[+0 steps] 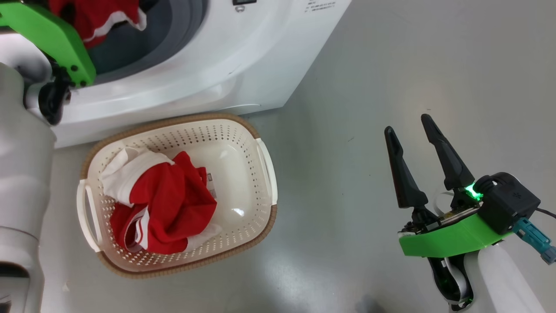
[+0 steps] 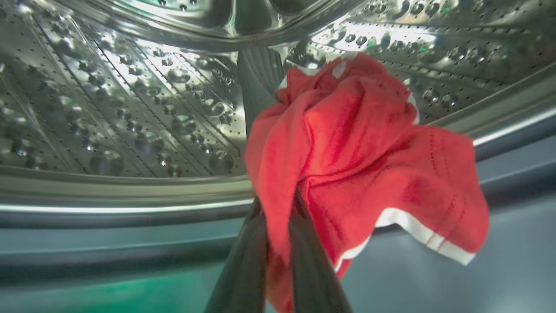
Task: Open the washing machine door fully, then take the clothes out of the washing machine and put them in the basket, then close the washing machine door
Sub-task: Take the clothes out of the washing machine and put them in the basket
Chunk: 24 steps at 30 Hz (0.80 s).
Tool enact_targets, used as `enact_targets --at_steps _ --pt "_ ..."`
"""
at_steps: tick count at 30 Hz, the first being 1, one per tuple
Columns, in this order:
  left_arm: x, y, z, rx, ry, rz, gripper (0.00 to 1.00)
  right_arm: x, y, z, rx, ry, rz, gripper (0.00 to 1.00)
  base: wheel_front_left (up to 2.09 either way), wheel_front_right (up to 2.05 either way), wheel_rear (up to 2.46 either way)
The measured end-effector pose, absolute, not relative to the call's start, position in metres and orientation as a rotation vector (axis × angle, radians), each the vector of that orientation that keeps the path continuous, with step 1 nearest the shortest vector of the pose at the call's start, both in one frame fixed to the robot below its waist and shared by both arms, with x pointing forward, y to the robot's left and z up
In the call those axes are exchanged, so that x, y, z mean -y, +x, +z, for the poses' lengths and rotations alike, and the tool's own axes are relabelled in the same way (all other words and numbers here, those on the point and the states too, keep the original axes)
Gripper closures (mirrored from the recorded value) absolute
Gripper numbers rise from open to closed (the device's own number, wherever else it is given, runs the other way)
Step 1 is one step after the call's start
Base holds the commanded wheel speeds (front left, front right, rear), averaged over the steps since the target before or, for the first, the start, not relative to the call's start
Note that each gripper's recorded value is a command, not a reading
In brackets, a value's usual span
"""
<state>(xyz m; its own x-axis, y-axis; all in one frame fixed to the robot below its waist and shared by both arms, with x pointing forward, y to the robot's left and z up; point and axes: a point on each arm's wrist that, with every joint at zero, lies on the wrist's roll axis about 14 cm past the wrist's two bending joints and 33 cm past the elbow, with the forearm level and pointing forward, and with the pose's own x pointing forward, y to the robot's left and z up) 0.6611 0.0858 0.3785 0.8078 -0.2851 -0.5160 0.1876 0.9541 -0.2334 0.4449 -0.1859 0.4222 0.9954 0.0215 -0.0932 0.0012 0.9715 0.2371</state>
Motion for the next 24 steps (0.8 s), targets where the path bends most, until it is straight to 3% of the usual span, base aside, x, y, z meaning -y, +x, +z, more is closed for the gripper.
enact_targets --at_steps 11,24 --pt "-0.091 0.671 0.427 -0.308 -0.165 -0.265 1.0 0.181 0.447 0.427 -0.081 0.256 0.023 0.0 0.0 0.0 0.0" --pt "-0.119 0.629 0.434 -0.189 -0.204 -0.214 1.0 0.171 0.45 0.448 -0.029 0.271 0.054 0.0 0.0 0.0 0.0"
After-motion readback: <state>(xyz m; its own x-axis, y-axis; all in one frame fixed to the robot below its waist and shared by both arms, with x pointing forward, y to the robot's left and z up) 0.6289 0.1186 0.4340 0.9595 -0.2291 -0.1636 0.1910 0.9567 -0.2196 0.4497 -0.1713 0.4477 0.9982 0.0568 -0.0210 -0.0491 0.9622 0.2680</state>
